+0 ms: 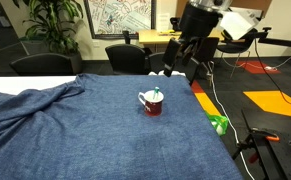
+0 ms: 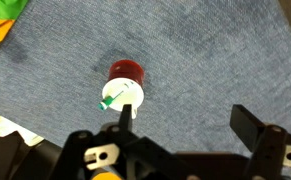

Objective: Pick the marker from the cup and put it on the table

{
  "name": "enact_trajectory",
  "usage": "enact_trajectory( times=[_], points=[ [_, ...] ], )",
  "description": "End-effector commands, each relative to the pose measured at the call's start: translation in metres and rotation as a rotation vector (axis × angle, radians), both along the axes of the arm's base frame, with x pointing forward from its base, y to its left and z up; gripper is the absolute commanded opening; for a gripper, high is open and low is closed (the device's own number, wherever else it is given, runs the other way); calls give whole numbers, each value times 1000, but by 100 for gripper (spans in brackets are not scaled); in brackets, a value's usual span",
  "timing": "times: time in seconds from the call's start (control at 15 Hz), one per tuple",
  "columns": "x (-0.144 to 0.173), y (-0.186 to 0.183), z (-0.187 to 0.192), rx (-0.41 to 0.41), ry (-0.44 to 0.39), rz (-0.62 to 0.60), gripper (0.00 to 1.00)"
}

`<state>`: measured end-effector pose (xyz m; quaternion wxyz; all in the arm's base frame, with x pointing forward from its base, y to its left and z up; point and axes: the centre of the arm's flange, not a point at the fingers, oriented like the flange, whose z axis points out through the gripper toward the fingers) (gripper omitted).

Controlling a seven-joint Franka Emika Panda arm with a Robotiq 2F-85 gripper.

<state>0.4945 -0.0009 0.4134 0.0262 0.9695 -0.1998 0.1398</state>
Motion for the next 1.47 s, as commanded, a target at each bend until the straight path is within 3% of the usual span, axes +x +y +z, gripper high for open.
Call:
enact_trajectory(
  times=[0.0, 0.8, 0.93, 1.0, 1.2, 1.4],
  points=[
    [25, 7, -14, -59, -96, -166, 100],
    [61, 0, -56, -283, -354, -625, 100],
    [65, 6, -72, -318, -370, -633, 100],
    [51, -6, -50, -282, -360, -603, 100],
    [56, 5, -72, -291, -353, -611, 100],
    [58, 2, -69, -304, -373, -648, 100]
  ],
)
